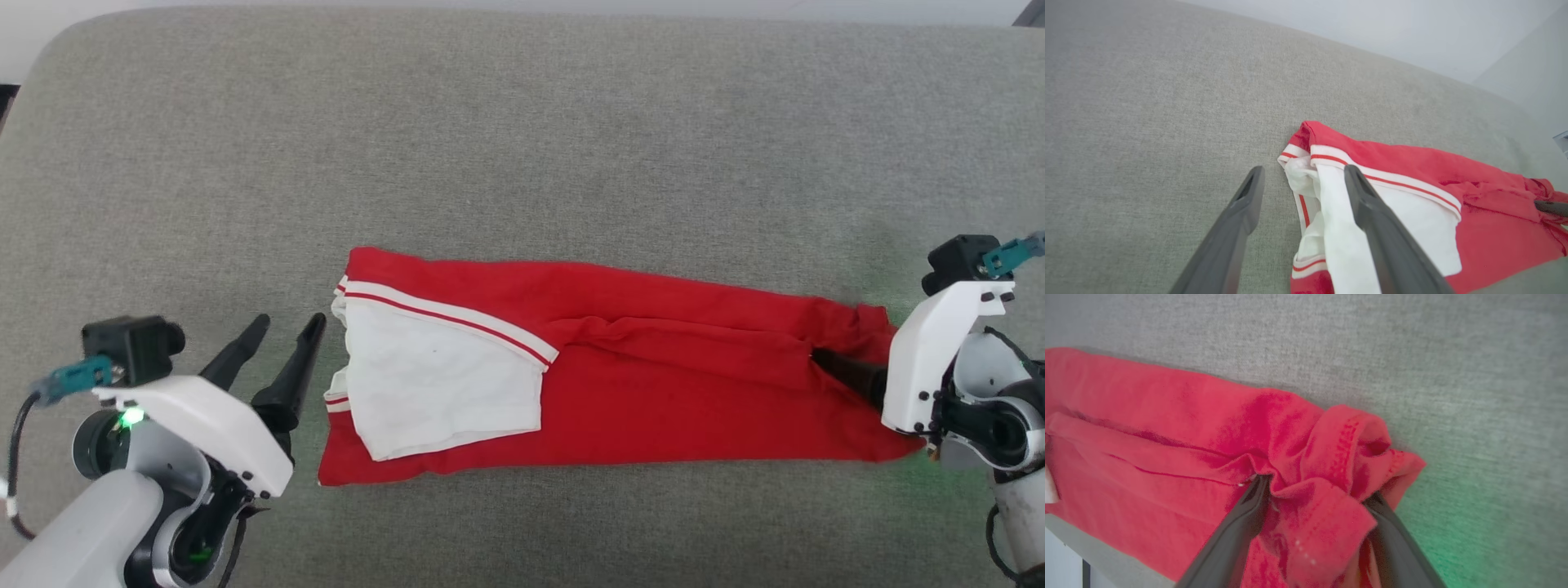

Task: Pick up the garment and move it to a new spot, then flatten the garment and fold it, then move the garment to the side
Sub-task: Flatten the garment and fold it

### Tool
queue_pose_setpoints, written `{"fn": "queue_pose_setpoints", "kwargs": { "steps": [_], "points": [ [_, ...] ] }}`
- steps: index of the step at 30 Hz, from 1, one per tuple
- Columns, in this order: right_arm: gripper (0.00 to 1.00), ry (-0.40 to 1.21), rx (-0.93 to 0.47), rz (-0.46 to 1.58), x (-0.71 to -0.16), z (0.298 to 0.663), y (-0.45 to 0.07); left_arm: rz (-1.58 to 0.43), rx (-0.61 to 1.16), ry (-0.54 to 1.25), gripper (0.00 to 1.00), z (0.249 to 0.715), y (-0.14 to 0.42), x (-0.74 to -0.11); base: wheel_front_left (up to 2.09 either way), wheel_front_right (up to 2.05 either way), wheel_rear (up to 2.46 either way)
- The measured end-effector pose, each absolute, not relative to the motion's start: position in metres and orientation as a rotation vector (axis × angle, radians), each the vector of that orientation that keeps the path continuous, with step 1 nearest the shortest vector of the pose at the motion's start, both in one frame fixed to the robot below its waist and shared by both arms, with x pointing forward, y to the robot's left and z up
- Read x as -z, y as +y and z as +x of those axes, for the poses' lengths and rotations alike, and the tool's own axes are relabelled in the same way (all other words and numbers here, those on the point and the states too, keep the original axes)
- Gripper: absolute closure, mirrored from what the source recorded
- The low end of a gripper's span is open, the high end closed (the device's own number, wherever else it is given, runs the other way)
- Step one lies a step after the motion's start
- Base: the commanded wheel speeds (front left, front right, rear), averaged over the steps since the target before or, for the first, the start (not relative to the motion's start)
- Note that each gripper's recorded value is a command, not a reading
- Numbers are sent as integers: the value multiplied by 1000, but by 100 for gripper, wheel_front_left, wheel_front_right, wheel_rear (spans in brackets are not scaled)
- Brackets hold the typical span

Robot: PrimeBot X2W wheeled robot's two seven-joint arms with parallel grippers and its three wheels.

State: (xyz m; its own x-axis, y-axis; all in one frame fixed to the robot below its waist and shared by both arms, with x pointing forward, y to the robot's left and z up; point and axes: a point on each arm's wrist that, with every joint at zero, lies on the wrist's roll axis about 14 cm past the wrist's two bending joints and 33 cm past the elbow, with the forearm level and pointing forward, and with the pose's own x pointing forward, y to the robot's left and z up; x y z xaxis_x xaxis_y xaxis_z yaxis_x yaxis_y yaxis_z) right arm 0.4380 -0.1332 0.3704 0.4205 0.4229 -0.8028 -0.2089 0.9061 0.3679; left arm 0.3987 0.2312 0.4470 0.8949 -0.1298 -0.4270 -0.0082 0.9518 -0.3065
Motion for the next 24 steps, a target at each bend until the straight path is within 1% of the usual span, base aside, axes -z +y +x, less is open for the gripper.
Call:
{"fn": "queue_pose_setpoints", "kwargs": {
  "steps": [1, 5, 10, 17, 24],
  "points": [
    [100, 1068, -409, 233, -371, 439, -130, -312, 59, 434, 0, 398, 234, -448, 0, 0, 0],
    [100, 1040, -437, 259, -376, 443, -121, -307, 38, 337, 0, 395, 242, -451, 0, 0, 0],
    [100, 985, -407, 269, -388, 449, -139, -320, 3, 278, 0, 388, 251, -448, 0, 0, 0],
    [100, 908, -248, 255, -410, 454, -210, -305, -36, 178, 0, 384, 258, -457, 0, 0, 0],
    [100, 861, -31, 183, -428, 452, -297, -315, -32, 121, 0, 376, 253, -459, 0, 0, 0]
  ]
}}
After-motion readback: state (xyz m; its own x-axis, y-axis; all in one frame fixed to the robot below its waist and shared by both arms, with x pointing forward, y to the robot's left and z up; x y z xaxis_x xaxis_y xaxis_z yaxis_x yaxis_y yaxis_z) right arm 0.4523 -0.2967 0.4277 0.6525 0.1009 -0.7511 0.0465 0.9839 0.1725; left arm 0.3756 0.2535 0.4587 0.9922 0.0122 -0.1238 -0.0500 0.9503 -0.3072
